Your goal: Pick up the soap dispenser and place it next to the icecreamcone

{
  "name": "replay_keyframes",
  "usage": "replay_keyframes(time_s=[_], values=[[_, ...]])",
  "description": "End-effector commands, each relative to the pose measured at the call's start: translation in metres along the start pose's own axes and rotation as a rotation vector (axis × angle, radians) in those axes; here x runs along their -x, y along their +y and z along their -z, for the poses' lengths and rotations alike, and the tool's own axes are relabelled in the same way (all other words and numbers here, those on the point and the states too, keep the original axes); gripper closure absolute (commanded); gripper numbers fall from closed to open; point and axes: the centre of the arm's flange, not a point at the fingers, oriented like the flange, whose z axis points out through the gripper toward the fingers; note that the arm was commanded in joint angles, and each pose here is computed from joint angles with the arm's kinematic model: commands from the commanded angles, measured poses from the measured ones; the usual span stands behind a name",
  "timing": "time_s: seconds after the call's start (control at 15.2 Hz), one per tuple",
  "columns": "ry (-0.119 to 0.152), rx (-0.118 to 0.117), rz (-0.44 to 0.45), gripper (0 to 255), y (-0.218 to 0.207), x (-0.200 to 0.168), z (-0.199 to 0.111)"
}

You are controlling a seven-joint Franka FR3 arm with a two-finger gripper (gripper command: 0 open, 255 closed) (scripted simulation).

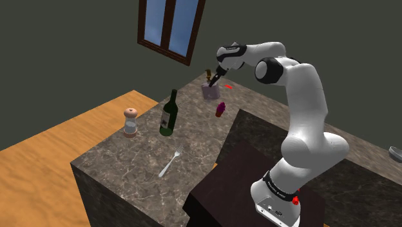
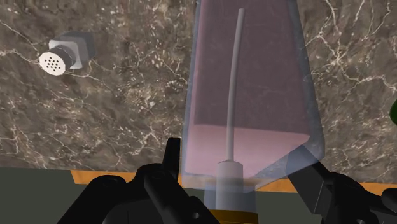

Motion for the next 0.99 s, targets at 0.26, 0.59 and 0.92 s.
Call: replay_keyframes(time_s=[0.26,0.59,0.92], values=[[0.001,0.001,0.0,255,0.001,0.007,-0.031],[0.001,0.001,0.0,255,0.001,0.014,-0.056],[0.001,0.001,0.0,255,0.002,0.02,-0.082]])
